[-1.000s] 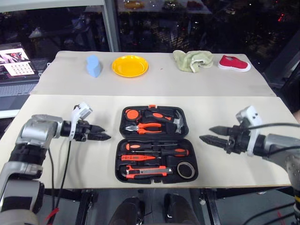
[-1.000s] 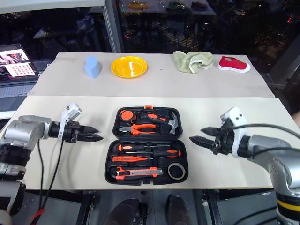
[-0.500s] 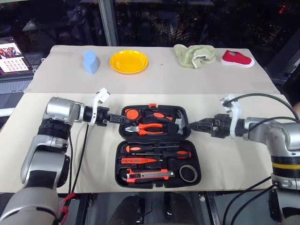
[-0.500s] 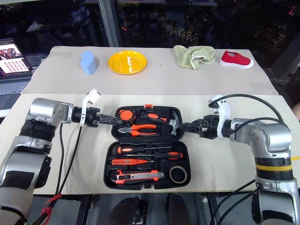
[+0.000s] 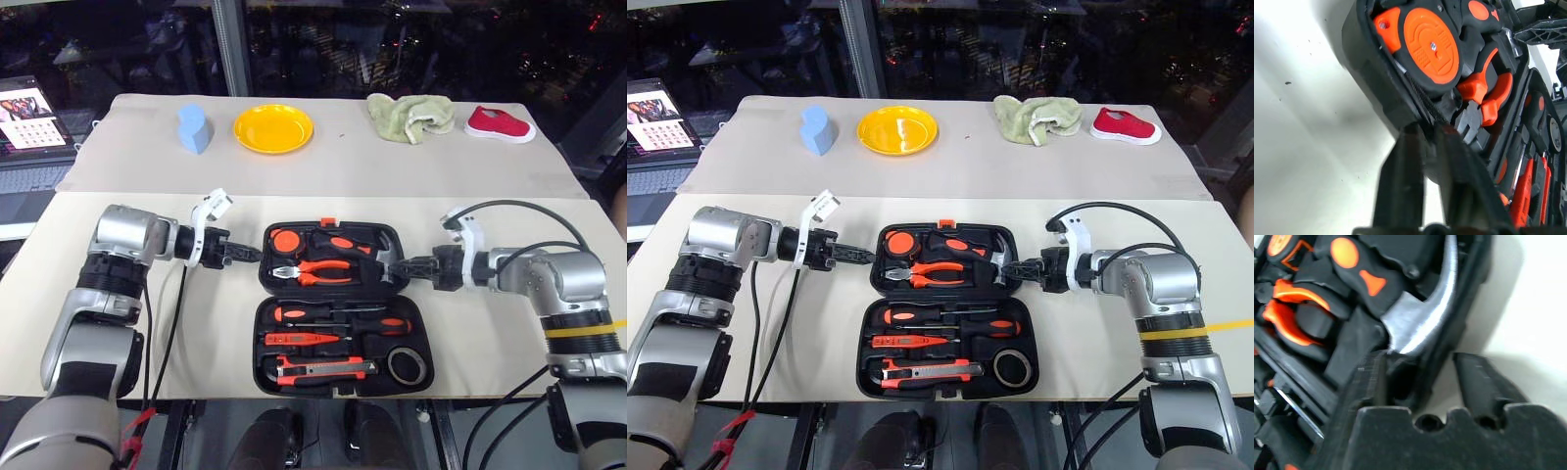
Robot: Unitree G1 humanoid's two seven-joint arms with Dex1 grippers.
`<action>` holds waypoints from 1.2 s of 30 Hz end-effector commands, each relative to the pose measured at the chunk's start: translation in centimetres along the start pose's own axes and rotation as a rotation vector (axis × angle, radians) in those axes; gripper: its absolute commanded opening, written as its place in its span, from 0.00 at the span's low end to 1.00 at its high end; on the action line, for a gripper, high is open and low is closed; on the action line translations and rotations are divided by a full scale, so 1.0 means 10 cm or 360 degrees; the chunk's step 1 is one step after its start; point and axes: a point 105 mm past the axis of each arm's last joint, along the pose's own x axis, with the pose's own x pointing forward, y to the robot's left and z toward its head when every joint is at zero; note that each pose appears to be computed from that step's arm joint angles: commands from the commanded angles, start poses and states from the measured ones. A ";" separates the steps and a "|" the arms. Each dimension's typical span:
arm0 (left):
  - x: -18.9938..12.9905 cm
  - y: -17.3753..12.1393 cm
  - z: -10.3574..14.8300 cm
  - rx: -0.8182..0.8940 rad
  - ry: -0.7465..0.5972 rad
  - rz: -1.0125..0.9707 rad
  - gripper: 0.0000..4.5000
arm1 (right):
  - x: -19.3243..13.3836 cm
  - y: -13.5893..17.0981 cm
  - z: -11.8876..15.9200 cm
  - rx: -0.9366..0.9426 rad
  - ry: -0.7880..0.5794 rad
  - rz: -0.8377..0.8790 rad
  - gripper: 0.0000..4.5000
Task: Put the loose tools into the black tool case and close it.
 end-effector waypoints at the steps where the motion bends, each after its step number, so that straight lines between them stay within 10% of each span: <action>1: 0.04 -0.21 0.05 0.0082 -0.0013 -0.0146 0.00 | 0.00 0.05 0.10 -0.0034 -0.0047 0.0031 0.14; 4: 0.05 -0.23 0.01 0.0085 0.0011 -0.0156 0.00 | 0.01 0.06 0.10 -0.0034 -0.0050 0.0038 0.01; 36: 0.08 -0.55 0.31 0.0897 -0.0751 0.0055 0.00 | -0.22 0.48 0.64 -0.0760 -0.0877 -0.0161 0.01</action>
